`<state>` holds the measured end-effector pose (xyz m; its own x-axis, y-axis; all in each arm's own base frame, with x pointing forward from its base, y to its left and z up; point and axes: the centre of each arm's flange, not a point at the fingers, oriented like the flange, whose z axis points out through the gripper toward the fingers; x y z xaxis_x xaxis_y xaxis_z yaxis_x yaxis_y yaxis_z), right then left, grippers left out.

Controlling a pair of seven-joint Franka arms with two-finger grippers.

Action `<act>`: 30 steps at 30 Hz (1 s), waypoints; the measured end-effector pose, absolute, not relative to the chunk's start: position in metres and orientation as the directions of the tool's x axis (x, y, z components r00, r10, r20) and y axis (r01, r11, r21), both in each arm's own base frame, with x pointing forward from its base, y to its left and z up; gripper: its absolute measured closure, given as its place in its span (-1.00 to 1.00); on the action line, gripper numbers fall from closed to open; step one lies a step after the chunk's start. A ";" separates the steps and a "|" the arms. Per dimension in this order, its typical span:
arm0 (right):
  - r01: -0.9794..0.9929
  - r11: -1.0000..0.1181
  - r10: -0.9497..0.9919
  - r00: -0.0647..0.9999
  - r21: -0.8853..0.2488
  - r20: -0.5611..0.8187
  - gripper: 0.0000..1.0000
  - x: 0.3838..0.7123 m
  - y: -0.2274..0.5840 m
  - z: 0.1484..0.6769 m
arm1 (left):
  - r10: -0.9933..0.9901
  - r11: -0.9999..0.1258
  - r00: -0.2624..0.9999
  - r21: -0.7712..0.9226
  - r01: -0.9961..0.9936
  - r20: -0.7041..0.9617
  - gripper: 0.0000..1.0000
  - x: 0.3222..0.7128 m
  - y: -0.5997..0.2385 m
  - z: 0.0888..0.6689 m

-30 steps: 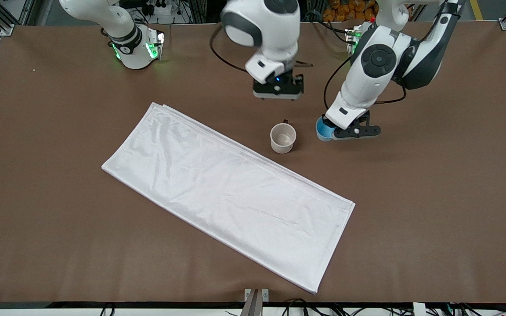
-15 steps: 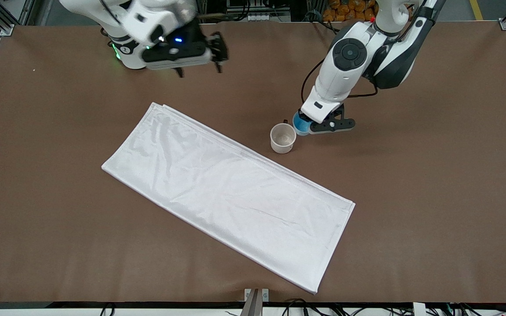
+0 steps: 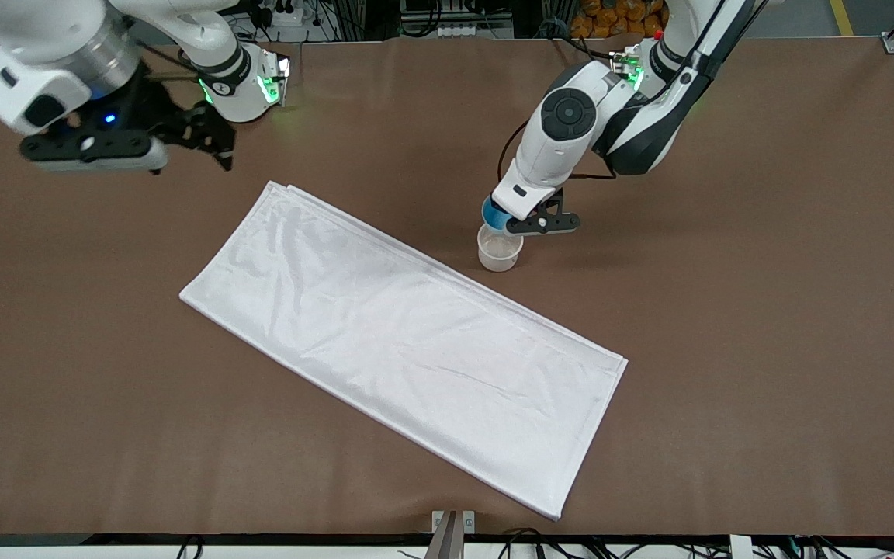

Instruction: Place blue cup into white mug on table

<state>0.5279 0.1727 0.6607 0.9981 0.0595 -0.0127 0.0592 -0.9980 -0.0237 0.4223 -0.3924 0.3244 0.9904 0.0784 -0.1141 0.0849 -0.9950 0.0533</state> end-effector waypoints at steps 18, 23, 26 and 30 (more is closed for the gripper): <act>0.064 -0.998 0.065 0.998 -0.019 -0.023 -1.00 0.558 0.056 0.635 | 0.083 -0.994 0.991 0.057 0.090 -0.107 0.82 0.434 -0.394 0.280; 0.059 -0.998 0.059 0.998 -0.019 0.001 -1.00 0.564 0.053 0.626 | 0.068 -0.996 0.995 0.053 0.072 -0.075 0.43 0.443 -0.392 0.284; 0.057 -0.998 0.057 0.998 -0.020 0.017 -1.00 0.566 0.052 0.623 | 0.071 -0.995 0.997 0.061 0.073 -0.042 0.07 0.456 -0.390 0.297; 0.056 -0.998 0.056 0.998 -0.019 0.035 -1.00 0.568 0.048 0.622 | 0.104 -0.992 0.995 0.072 0.104 0.001 -0.29 0.484 -0.378 0.320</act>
